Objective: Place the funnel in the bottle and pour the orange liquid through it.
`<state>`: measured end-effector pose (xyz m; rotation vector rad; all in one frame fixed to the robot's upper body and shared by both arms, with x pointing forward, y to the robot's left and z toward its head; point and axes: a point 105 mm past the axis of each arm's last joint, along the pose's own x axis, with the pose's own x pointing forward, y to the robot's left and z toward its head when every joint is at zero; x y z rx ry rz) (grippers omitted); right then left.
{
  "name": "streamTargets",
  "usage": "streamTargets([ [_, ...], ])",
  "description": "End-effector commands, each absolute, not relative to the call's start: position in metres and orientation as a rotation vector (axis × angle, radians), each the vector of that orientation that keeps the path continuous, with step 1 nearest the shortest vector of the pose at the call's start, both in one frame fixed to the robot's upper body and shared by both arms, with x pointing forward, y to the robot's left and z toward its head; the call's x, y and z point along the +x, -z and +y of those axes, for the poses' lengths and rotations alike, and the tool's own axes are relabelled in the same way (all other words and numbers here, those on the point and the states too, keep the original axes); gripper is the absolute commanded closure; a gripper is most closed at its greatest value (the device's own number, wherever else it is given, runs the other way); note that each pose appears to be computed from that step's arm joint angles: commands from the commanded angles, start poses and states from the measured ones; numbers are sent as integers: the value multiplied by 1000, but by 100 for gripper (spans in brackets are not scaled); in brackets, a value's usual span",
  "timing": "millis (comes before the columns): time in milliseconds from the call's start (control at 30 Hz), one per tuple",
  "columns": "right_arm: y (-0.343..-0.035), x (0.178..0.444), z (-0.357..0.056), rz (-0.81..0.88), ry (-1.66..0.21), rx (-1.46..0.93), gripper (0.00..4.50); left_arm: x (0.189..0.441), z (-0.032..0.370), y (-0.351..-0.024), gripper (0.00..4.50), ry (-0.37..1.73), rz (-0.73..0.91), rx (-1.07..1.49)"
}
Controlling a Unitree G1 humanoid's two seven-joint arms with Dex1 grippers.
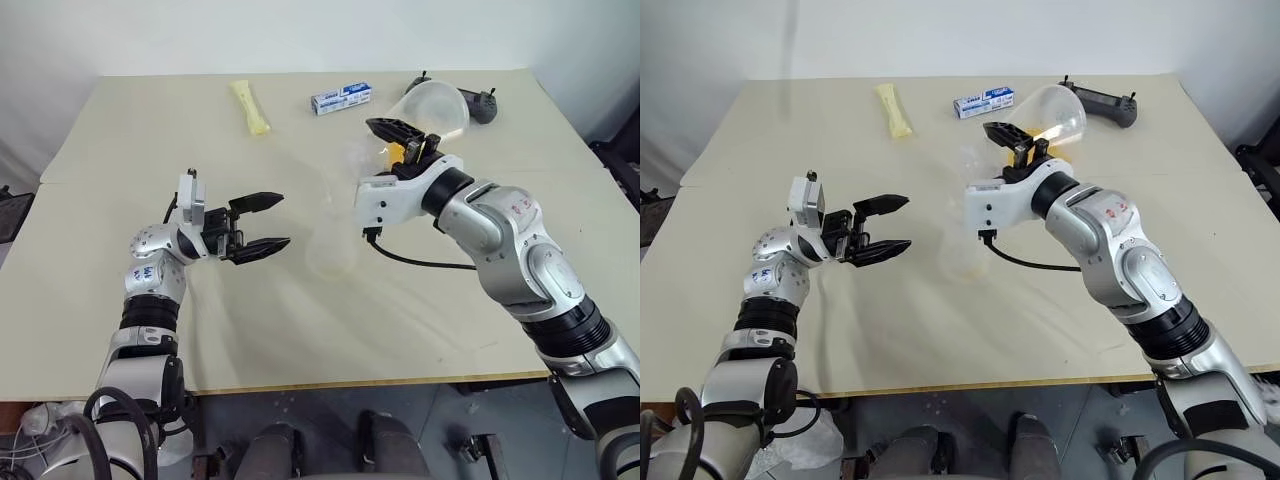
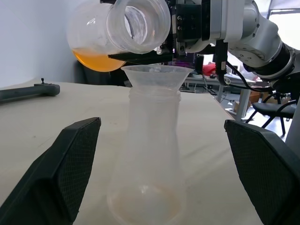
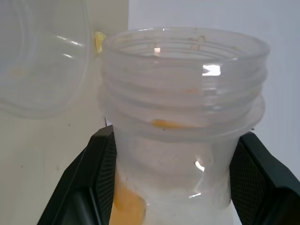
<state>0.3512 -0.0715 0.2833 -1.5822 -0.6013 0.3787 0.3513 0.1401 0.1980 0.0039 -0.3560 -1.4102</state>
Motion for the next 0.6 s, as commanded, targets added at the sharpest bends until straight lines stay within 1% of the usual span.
streamTargets([
  [33,-306,345,-73,-675,-311,-1605,176,349,142,-205,0,1405,-406,-4],
  [600,-309,348,-80,-693,-264,-1738,176,349,140,-209,0,1416,-425,-22],
])
